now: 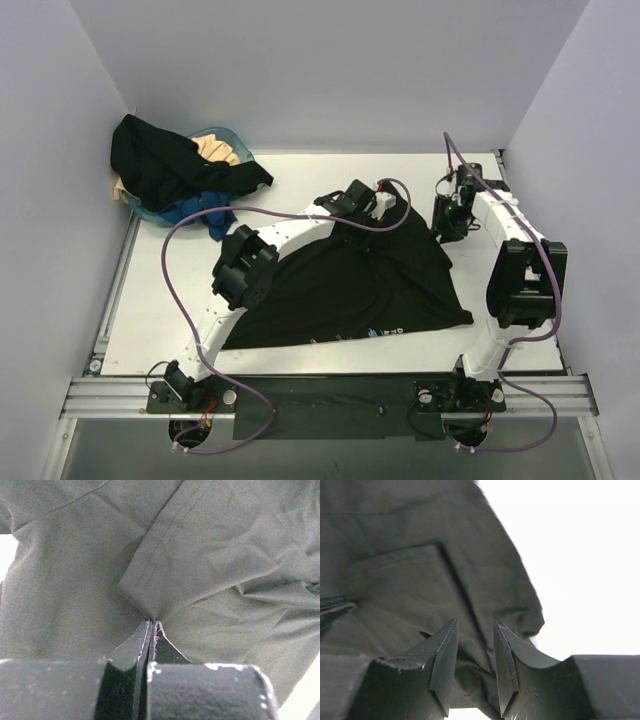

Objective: Fold and stack the t-shirts
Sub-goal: Fold the flattened tshirt in 1/3 of the way

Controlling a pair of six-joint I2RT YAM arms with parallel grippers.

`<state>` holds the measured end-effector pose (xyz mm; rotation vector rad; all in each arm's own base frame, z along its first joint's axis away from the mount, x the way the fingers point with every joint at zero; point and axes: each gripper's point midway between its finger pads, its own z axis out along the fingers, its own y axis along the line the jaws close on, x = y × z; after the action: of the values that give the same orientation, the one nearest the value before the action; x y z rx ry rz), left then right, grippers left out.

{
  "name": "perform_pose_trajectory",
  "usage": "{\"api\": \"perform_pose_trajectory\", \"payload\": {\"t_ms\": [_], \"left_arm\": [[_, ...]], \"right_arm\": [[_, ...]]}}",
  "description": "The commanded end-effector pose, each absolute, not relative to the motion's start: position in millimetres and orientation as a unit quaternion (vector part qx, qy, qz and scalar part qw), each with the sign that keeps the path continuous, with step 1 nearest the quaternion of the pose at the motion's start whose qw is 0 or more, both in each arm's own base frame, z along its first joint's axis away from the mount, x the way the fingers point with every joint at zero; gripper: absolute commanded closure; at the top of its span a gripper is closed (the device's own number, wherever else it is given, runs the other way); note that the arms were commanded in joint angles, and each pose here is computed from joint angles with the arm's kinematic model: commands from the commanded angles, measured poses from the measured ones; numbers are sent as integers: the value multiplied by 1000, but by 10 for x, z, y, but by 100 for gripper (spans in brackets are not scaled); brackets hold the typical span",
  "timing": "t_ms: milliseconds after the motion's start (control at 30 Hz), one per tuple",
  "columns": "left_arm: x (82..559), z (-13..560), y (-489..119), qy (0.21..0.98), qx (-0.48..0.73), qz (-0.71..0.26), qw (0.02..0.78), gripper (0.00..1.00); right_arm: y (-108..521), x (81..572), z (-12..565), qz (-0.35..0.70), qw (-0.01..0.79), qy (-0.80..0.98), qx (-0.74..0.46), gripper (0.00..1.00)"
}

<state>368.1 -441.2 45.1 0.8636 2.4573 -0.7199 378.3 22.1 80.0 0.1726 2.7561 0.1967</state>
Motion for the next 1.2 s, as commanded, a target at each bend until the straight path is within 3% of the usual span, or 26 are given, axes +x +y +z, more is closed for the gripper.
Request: {"api": "perform_pose_trajectory", "payload": {"t_ms": [0,100,200,333,467,633,667,700,933,1033,1067,1133,1167], "left_arm": [[3681,659,-4472,873,325,-274,239,100],[3651,679,-4483,871,329,-278,235,97],[3664,776,-4453,867,342,-270,241,56],[3777,1231,-4378,848,365,-266,276,37],[3761,1625,-4014,837,406,-244,274,34],[3533,1863,-3030,843,441,-199,235,34],[3394,1675,-2834,852,444,-189,202,34],[3354,1839,-2649,840,461,-180,222,34],[1920,1254,-1570,751,625,-169,129,35],[1505,850,-1185,727,663,-153,88,29],[1553,846,-1142,722,671,-130,111,27],[1555,698,-1062,720,674,-107,124,23],[1529,581,-1010,726,670,-98,121,20]], "right_arm": [[98,3163,706,58,94,988,111,71],[127,2790,769,50,66,984,157,67],[138,2444,807,53,46,978,195,61],[85,2229,960,85,40,957,275,59],[54,2118,1041,109,61,926,357,54],[52,1943,835,176,34,840,512,52],[8,2000,827,193,42,817,542,52],[-14,1978,772,193,39,806,559,52],[-38,2002,501,184,12,773,606,52],[-90,1894,362,163,-5,766,622,60],[-102,1855,331,159,-11,762,627,62],[-106,1740,248,162,-31,743,649,76],[-128,1706,237,167,-37,731,660,88]]}}
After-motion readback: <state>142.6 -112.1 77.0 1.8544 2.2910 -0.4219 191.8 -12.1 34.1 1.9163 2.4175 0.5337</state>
